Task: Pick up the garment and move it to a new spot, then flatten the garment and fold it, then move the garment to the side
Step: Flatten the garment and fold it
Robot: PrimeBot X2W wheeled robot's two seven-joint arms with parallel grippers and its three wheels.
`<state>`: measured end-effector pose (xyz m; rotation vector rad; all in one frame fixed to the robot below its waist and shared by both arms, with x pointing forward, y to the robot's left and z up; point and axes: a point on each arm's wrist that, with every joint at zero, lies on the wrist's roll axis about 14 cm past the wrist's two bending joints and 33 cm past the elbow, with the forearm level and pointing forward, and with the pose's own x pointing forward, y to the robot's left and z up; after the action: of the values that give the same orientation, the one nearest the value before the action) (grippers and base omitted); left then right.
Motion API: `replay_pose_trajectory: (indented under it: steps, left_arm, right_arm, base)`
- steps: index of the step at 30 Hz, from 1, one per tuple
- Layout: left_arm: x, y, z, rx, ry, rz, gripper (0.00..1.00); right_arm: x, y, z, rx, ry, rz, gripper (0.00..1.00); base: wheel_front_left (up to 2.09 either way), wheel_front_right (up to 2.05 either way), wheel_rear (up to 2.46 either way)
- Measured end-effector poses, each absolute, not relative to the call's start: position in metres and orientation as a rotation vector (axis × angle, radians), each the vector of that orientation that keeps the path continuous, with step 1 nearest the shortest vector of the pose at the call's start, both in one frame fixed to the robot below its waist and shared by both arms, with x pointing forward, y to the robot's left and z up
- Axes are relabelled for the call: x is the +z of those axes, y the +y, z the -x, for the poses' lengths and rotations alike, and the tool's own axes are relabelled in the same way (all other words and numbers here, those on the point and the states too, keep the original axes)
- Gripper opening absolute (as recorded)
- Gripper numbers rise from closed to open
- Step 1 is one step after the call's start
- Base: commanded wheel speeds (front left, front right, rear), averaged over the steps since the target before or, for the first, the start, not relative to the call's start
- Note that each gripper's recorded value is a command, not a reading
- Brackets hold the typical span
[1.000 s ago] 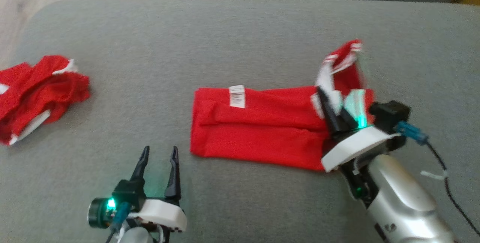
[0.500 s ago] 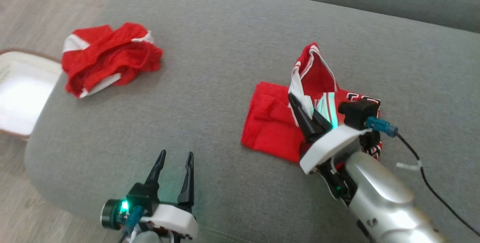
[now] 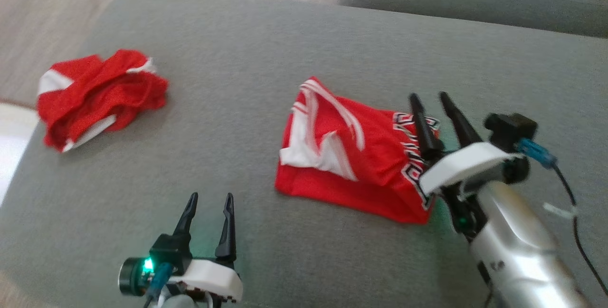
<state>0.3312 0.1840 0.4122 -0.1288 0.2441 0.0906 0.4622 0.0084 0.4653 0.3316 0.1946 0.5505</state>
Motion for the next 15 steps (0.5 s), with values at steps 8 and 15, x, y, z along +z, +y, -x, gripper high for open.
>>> replay_pose_trajectory:
  steps: [8, 15]
  left_arm:
    - [0.419, 0.16, -0.354, 0.003, 0.219, 0.11, 1.0]
    - [0.425, 0.148, -0.365, -0.04, 0.2, 0.093, 1.0]
  right_arm:
    - [0.437, -0.09, -0.439, 0.293, 0.213, -0.266, 1.0]
    - [0.436, -0.138, -0.42, 0.159, 0.195, -0.233, 1.0]
  base:
    - [0.0, 0.0, 0.0]
    - [0.0, 0.0, 0.0]
